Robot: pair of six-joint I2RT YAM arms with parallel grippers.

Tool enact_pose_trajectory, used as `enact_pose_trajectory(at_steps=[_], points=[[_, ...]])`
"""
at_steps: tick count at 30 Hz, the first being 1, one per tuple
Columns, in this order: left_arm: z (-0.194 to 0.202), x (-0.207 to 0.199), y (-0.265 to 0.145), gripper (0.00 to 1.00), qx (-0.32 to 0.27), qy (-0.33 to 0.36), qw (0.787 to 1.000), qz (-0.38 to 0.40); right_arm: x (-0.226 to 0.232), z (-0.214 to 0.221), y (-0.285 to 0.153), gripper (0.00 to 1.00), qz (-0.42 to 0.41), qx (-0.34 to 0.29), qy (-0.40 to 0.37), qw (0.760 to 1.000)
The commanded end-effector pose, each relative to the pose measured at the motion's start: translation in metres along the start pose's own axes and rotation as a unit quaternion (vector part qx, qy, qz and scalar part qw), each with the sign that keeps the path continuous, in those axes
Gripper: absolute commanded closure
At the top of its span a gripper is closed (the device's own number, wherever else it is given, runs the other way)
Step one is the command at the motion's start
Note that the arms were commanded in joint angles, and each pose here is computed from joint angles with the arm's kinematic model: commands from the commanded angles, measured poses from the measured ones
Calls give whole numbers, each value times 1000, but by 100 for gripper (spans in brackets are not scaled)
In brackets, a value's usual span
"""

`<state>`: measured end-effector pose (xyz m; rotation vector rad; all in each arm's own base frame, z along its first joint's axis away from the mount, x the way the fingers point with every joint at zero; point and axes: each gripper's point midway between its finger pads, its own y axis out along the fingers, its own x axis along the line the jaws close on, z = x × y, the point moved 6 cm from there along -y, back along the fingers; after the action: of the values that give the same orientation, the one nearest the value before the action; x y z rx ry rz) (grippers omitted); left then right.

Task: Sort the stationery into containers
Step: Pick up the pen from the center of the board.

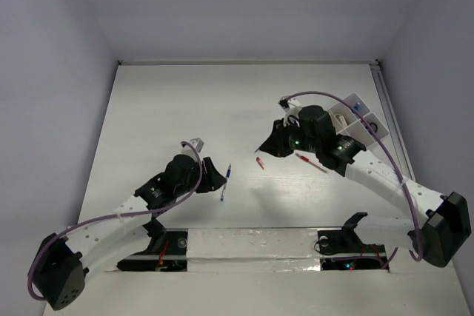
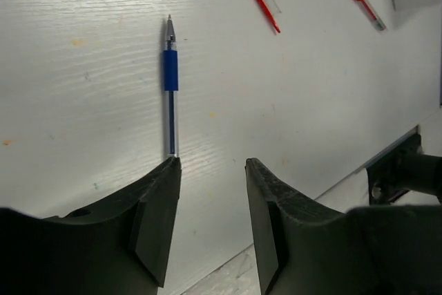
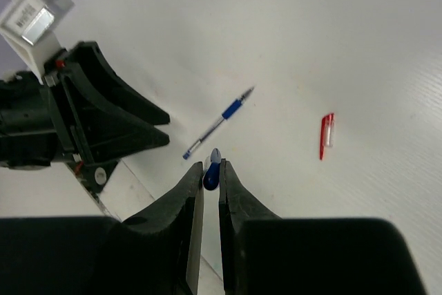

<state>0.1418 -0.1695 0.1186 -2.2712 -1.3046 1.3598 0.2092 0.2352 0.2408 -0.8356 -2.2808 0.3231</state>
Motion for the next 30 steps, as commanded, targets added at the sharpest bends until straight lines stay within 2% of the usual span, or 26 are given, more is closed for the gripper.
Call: enact_pose_trajectory(at_steps=[1, 3, 7, 13, 18, 25, 30], points=[[-19, -4, 2, 60, -34, 24, 999, -33, 0, 1, -16, 100, 11, 14, -27, 999], [-12, -2, 10, 60, -11, 39, 998, -47, -1, 4, -14, 100, 9, 13, -26, 1000], [-13, 6, 21, 61, -12, 61, 994, -93, -4, 5, -12, 100, 4, 13, -24, 1000], [-17, 3, 34, 70, 1, 90, 991, -102, -3, 11, -8, 100, -14, 13, -18, 1000], [-9, -6, 47, 71, 33, 104, 991, -76, -5, 16, -6, 100, -17, 15, -16, 1000], [0, 8, 56, 77, 51, 115, 984, -124, -6, 22, -4, 100, -26, 14, -14, 999], [4, 13, 61, 77, 60, 115, 983, -134, -6, 24, -4, 100, -35, 12, -15, 999]])
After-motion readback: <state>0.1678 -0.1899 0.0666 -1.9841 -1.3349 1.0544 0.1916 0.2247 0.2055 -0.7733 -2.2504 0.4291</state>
